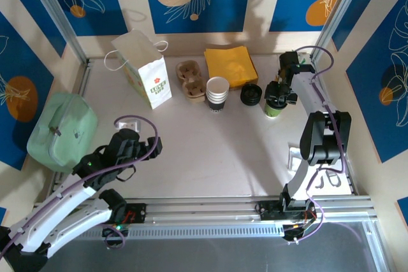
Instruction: Pack the takeout coffee
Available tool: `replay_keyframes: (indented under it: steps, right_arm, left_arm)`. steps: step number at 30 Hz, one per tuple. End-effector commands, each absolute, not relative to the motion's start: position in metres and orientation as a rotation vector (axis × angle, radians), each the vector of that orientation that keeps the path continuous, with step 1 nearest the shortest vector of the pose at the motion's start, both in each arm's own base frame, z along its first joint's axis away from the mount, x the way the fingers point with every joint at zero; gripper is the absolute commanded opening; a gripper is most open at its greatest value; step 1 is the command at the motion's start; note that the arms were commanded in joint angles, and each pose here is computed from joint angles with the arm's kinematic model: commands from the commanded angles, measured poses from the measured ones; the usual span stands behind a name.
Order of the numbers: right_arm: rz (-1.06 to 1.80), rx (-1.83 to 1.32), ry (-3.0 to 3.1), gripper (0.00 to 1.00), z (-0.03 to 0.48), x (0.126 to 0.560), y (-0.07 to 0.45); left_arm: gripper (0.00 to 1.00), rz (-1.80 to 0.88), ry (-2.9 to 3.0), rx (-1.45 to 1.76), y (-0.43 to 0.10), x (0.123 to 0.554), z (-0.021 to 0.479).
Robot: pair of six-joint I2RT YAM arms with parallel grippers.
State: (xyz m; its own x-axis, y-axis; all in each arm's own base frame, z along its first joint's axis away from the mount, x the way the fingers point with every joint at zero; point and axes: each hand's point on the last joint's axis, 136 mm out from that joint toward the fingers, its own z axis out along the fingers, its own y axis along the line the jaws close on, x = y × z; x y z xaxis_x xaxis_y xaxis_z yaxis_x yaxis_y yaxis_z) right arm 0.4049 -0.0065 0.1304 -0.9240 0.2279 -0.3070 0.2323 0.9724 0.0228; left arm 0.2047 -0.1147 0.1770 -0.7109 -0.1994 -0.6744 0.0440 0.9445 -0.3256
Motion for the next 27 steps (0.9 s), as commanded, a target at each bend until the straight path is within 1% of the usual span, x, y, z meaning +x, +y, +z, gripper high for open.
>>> replay_keyframes:
  steps: [1, 6, 13, 19, 27]
  right_arm:
    - [0.016, 0.334, 2.833, 0.69, 0.132, 0.406, -0.003]
    - [0.055, 0.332, 2.868, 0.71, 0.126, 0.404, 0.002]
    - [0.077, 0.352, 2.873, 0.78, 0.131, 0.405, 0.003]
    - [0.139, 0.389, 2.876, 0.78, 0.141, 0.405, 0.005]
    - [0.13, 0.385, 2.865, 0.8, 0.153, 0.408, 0.003]
  left_arm:
    - [0.89, -0.389, 2.31, -0.134, -0.107, 0.205, 0.184]
    - [0.89, -0.397, 2.309, -0.138, -0.108, 0.206, 0.184]
    - [0.89, -0.404, 2.304, -0.132, -0.109, 0.206, 0.188]
    - [0.9, -0.396, 2.303, -0.129, -0.108, 0.206, 0.189]
    - [0.9, -0.398, 2.304, -0.13, -0.108, 0.205, 0.19]
